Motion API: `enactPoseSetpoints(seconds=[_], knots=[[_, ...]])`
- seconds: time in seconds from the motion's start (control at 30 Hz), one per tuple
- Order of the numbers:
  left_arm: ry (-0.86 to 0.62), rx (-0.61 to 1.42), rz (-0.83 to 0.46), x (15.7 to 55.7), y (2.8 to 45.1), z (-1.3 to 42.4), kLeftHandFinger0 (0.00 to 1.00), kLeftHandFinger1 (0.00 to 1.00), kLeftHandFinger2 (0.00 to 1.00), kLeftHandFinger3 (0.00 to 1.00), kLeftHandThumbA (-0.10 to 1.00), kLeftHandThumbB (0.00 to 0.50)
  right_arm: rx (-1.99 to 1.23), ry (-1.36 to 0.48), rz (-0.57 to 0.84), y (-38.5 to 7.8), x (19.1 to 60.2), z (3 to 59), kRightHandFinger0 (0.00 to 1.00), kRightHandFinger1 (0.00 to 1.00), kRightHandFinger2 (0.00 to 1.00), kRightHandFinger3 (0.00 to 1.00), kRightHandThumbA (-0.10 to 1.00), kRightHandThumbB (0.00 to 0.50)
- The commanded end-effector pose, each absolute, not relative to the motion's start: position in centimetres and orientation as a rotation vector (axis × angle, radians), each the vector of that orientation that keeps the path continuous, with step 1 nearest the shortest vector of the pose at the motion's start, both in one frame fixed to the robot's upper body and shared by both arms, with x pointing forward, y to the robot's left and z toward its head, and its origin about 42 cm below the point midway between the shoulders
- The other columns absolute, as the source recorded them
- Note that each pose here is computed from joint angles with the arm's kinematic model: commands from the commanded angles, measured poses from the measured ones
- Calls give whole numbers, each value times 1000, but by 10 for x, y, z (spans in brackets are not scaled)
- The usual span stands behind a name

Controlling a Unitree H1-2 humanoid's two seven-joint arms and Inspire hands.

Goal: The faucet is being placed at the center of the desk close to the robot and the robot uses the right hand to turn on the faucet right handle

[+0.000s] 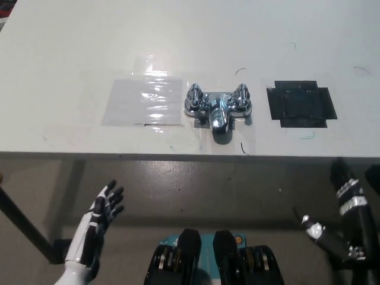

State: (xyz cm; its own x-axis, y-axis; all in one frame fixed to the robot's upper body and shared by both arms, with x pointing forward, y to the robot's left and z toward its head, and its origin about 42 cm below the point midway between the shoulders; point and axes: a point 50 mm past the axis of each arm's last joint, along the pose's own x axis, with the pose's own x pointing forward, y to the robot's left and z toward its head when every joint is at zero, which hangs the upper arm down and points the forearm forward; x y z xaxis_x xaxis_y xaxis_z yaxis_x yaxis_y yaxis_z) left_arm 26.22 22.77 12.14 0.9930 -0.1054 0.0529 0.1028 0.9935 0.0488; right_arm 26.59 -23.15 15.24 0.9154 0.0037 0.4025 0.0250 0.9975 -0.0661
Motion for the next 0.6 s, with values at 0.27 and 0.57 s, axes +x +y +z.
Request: enactPoseSetpoints(seconds=[0.27,0.57], knots=[[-144,83,-131,267,200,118,1000,1000,1000,1000,1000,97,-328,-528,-94,-261,322,293,1000,1000,1000,1000,1000,237],[-143,94,-123,266,203,112,1000,1000,1000,1000,1000,85,-543,-478,24,-248,405,397,1000,1000,1000,1000,1000,311]])
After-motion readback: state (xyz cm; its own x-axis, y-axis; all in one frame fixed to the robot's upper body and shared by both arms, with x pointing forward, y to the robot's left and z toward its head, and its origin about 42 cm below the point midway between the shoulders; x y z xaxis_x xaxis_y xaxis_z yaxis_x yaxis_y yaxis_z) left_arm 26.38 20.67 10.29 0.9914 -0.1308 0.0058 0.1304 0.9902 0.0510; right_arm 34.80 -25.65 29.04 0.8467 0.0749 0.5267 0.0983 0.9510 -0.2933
